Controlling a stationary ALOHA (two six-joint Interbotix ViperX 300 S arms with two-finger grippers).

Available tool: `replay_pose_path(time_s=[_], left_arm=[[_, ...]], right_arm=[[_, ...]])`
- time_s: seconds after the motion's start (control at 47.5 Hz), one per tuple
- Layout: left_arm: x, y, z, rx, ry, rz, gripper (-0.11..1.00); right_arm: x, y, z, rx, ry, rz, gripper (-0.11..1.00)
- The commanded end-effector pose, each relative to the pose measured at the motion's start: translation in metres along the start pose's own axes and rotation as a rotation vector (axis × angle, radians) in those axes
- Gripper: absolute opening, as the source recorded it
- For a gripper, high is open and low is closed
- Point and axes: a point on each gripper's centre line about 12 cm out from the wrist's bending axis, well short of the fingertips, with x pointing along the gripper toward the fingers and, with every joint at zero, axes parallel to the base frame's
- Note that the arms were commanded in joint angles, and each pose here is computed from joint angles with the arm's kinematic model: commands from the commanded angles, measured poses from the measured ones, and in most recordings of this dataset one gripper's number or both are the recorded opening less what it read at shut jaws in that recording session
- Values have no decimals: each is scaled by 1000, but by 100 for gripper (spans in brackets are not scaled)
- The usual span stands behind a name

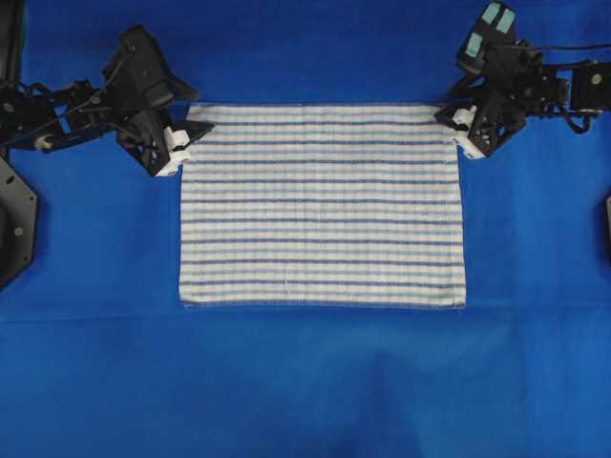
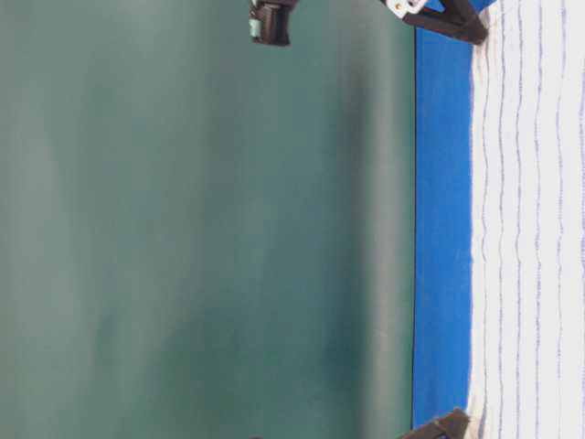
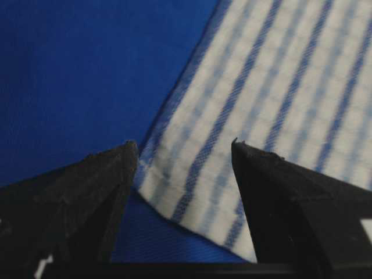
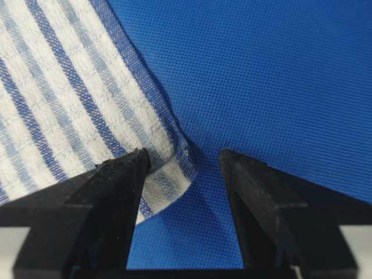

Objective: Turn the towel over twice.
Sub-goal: 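Move both grippers to the far corners and grasp them, then lift the towel by its far corners and raise it upward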

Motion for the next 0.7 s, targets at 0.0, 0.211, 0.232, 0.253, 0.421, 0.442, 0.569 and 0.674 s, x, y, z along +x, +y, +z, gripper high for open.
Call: replay_pose_path(time_s=[0.0,0.211,0.232,0.253,0.421,0.442,0.569,0.674], left_arm=[[6,5,4,-4,-15,13,61],[16,13,-7,-21,41,35,56],[17,13,-8,-22,47,36,55],[17,14,-9,-24,56,38,53],[19,16,-17,-26,113,38,19],[19,16,-17,-25,115,38,15],[18,16,-16,-26,115,39,3],[18,17,-12,-19,104,40,3]], right_arm=[[3,-1,6,0,-15,2,59],[7,-2,5,1,2,-2,57],[8,-2,4,1,4,-3,56],[8,-2,3,-1,9,-4,55],[6,-5,-1,5,41,-27,26],[6,-5,-1,7,44,-30,20],[4,-6,0,13,44,-35,5],[1,-5,4,18,26,-36,5]])
